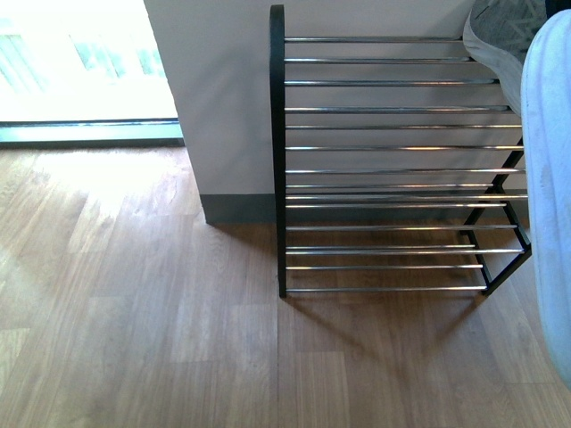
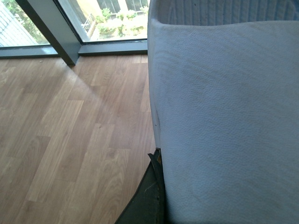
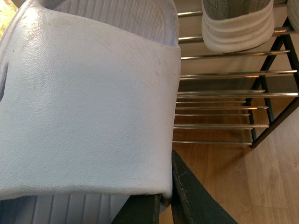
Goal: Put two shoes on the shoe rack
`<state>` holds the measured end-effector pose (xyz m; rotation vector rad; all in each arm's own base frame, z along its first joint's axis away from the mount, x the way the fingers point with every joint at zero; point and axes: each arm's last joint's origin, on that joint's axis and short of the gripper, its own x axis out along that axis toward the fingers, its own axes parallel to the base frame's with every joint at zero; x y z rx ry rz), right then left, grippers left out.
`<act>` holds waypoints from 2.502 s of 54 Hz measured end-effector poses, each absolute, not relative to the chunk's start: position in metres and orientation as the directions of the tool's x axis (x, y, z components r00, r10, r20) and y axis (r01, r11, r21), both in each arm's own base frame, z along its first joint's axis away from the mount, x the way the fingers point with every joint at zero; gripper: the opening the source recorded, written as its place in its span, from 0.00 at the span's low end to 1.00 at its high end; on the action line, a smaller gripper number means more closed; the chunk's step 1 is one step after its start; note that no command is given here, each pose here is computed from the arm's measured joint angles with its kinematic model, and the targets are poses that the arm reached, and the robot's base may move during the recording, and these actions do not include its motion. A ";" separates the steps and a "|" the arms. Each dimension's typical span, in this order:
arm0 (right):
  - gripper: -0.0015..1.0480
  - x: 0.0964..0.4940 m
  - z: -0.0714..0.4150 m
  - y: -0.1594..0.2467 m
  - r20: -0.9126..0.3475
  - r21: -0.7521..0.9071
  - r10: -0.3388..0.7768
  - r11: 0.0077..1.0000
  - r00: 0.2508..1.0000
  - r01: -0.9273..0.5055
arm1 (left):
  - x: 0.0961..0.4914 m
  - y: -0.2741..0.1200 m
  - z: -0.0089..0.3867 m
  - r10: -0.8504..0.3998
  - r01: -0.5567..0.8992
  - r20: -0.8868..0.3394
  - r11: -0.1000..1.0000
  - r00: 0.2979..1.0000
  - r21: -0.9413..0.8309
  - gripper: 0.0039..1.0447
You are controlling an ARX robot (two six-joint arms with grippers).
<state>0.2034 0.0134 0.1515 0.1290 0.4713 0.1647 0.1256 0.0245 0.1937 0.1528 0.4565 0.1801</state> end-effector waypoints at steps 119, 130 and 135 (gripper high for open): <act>0.38 0.494 0.177 0.099 -0.563 -0.438 -0.267 0.899 0.782 -0.009 | 0.126 0.025 0.194 0.206 -0.138 -0.423 0.973 0.882 0.186 0.02; 0.63 0.489 0.185 0.104 -0.544 -0.403 -0.208 0.915 0.813 -0.036 | 0.126 0.025 0.194 0.206 -0.138 -0.423 0.973 0.882 0.186 0.02; 0.76 0.481 0.195 0.107 -0.530 -0.380 -0.167 0.923 0.831 -0.057 | 0.126 0.025 0.194 0.206 -0.138 -0.423 0.973 0.882 0.186 0.02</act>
